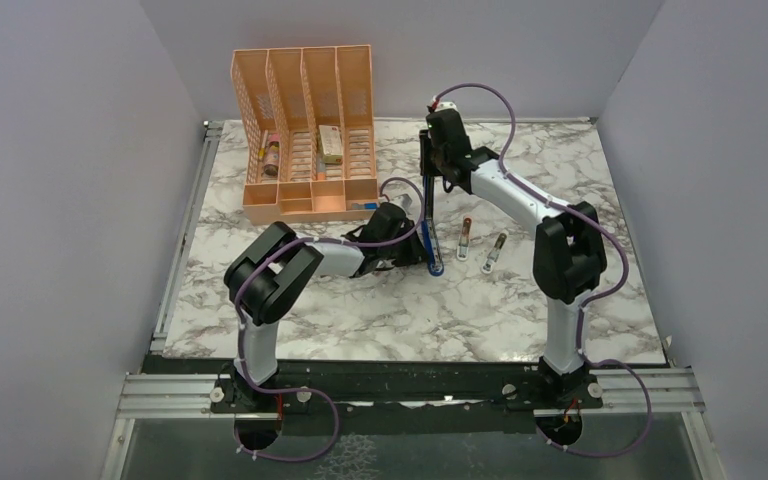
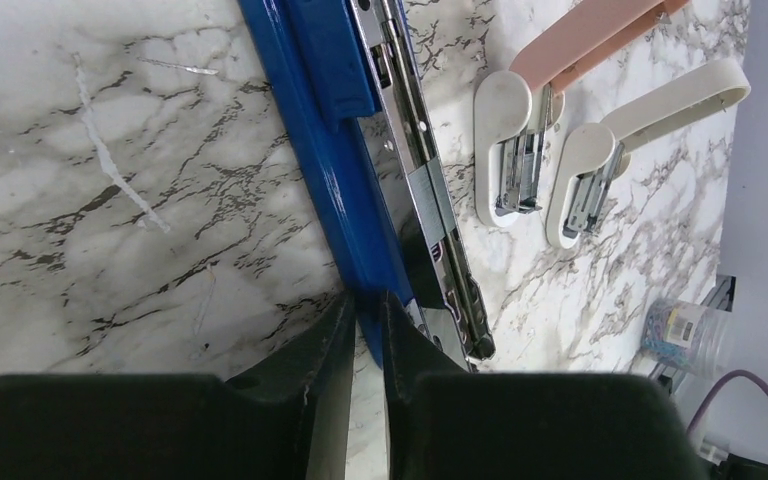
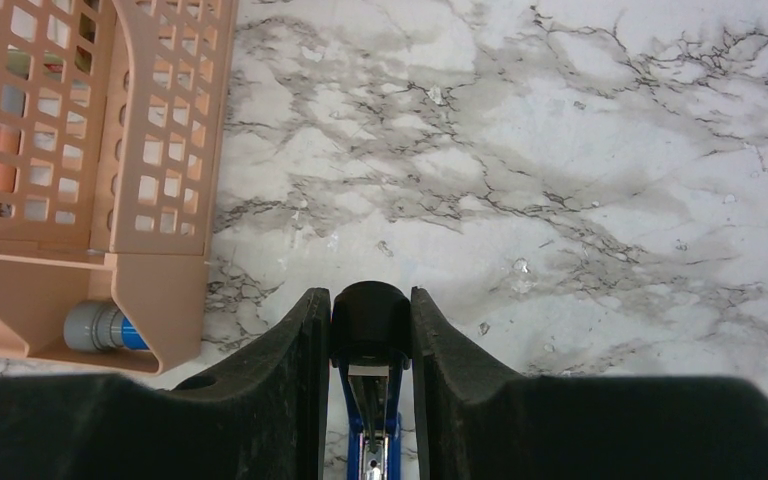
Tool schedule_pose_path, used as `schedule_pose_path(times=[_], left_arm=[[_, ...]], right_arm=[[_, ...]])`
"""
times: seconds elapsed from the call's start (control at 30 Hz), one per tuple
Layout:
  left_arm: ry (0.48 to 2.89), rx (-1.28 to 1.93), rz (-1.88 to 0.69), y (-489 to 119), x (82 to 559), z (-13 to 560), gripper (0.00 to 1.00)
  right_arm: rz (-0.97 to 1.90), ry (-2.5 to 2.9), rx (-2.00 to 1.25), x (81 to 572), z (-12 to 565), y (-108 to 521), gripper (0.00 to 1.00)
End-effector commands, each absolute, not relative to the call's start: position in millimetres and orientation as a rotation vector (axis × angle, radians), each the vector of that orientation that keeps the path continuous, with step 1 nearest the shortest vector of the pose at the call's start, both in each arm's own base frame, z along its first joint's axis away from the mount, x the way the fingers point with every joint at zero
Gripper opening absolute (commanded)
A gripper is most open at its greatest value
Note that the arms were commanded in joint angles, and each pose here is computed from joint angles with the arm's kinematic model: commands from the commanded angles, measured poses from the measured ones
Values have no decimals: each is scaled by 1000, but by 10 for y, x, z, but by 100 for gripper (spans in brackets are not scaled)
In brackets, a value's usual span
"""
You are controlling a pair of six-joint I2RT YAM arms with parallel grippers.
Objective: Load the staples into the stapler
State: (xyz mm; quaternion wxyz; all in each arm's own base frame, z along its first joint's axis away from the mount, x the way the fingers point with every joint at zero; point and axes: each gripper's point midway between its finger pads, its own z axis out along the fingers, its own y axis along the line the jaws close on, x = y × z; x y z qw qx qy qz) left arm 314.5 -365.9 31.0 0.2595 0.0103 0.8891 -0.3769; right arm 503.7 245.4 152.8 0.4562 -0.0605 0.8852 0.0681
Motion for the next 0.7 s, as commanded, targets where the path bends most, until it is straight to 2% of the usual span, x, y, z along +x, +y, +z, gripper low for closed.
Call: schedule_pose_path(times=[0.0, 0.23, 0.67], left_arm=[[2478, 6, -1036, -3680, 3100, 151, 15], [2591, -79, -939, -3487, 3023, -164, 11], [2619, -143, -878, -3315, 3032, -345, 11]], right_arm=[[204, 2175, -139, 4914, 1674, 2484, 26], [281, 2180, -177, 4624, 1678, 2515, 26], [332, 2169, -171, 4062, 1771, 2537, 26]])
